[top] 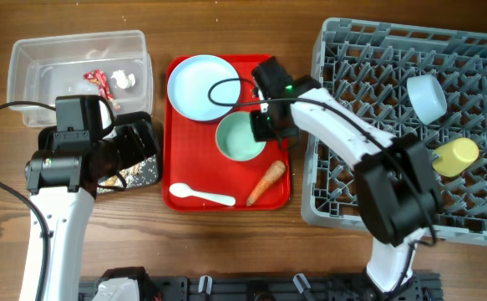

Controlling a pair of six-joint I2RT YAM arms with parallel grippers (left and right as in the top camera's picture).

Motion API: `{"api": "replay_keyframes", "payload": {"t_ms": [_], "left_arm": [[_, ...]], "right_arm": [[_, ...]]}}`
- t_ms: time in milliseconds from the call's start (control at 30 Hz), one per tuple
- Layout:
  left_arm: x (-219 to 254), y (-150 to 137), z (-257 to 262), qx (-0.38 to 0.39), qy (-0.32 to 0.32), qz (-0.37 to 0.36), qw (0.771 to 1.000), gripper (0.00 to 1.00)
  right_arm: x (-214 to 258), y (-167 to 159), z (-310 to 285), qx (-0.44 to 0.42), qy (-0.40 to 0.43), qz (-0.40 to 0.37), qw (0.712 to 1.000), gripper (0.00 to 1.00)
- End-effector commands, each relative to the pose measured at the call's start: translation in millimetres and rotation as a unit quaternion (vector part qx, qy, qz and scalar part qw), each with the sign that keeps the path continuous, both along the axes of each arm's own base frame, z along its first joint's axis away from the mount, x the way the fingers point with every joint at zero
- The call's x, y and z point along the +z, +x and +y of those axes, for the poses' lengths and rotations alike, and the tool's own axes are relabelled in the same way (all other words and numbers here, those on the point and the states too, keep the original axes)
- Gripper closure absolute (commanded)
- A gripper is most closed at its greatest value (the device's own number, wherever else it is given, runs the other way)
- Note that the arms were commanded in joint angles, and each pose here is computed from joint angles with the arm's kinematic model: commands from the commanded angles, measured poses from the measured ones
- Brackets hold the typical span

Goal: Sort waste into correct bins and load items into the dishwasher rack
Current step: 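Grasp the green bowl with the right gripper and carry it into the rack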

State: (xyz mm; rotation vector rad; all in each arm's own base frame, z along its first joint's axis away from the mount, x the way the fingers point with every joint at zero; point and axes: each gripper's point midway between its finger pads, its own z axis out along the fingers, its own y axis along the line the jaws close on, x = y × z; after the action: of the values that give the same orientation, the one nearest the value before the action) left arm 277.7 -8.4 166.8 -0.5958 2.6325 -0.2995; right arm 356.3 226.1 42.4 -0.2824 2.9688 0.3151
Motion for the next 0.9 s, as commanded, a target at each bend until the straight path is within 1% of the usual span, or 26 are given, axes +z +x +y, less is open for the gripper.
{"api": "replay_keyframes", "payload": {"t_ms": [0, 33, 100, 167, 200, 233, 300, 367, 433, 467, 500, 533, 600, 667, 700, 767, 867], "left_arm": [[5.0, 1.4, 2.0, 0.003, 0.0, -0.008, 1.0, 0.02], [5.0, 1.4, 2.0, 0.003, 0.0, -0.008, 1.0, 0.01], [5.0, 1.4, 2.0, 0.003, 0.0, -0.008, 1.0, 0.01], [5.0, 1.4, 2.0, 0.003, 0.0, -0.008, 1.0, 0.01], [5.0, 1.4, 2.1, 0.003, 0.0, -0.008, 1.0, 0.01], [5.0, 1.3, 2.0, 0.003, 0.0, -0.008, 1.0, 0.01], [5.0, 1.4, 2.0, 0.003, 0.0, -0.008, 1.0, 0.01], [5.0, 1.3, 2.0, 0.003, 0.0, -0.008, 1.0, 0.01], [5.0, 1.3, 2.0, 0.003, 0.0, -0.008, 1.0, 0.01], [5.0, 1.3, 2.0, 0.003, 0.0, -0.008, 1.0, 0.01], [5.0, 1.3, 2.0, 0.003, 0.0, -0.008, 1.0, 0.01], [4.9, 1.3, 2.0, 0.003, 0.0, -0.007, 1.0, 0.01], [4.5, 0.4, 2.0, 0.003, -0.001, -0.005, 1.0, 0.01], [4.2, -0.2, 1.9, 0.003, -0.001, -0.004, 1.0, 0.01], [4.2, -0.2, 1.9, 0.003, -0.001, -0.004, 1.0, 0.01], [4.2, -0.2, 1.9, 0.003, -0.001, -0.004, 1.0, 0.01], [4.2, -0.2, 1.9, 0.003, -0.001, -0.004, 1.0, 0.01]], "right_arm": [[82.4, 31.9, -37.8, -0.051, -0.023, -0.126, 0.99, 0.96], [103.9, 37.2, -52.1, -0.068, -0.035, -0.16, 0.984, 0.96], [152.3, 46.8, -90.0, -0.116, -0.072, -0.238, 0.962, 0.96], [194.9, 52.3, -130.1, -0.141, -0.125, -0.307, 0.933, 0.95], [214.6, 54.3, -151.5, -0.146, -0.159, -0.338, 0.916, 0.96], [240.4, 57.0, -188.5, -0.167, -0.223, -0.373, 0.885, 0.96], [255.9, 59.6, -220.6, -0.192, -0.282, -0.389, 0.856, 0.96], [273.1, 59.9, -258.1, -0.234, -0.348, -0.4, 0.815, 0.96], [297.2, 58.8, -294.0, -0.292, -0.398, -0.419, 0.762, 0.96], [307.3, 59.5, -307.8, -0.315, -0.415, -0.428, 0.739, 0.96], [313.7, 61.7, -318.2, -0.33, -0.427, -0.434, 0.722, 0.96], [316.8, 64.2, -328.9, -0.343, -0.442, -0.434, 0.706, 0.96], [310.6, 70.8, -347.6, -0.357, -0.474, -0.42, 0.686, 0.96], [290.5, 76.4, -368.8, -0.368, -0.525, -0.382, 0.665, 0.96], [280.6, 78.6, -376.1, -0.37, -0.543, -0.366, 0.66, 0.96], [245.6, 90.2, -389.0, -0.355, -0.576, -0.324, 0.66, 0.96], [203.6, 107.7, -390.1, -0.335, -0.59, -0.299, 0.671, 0.96]]}}
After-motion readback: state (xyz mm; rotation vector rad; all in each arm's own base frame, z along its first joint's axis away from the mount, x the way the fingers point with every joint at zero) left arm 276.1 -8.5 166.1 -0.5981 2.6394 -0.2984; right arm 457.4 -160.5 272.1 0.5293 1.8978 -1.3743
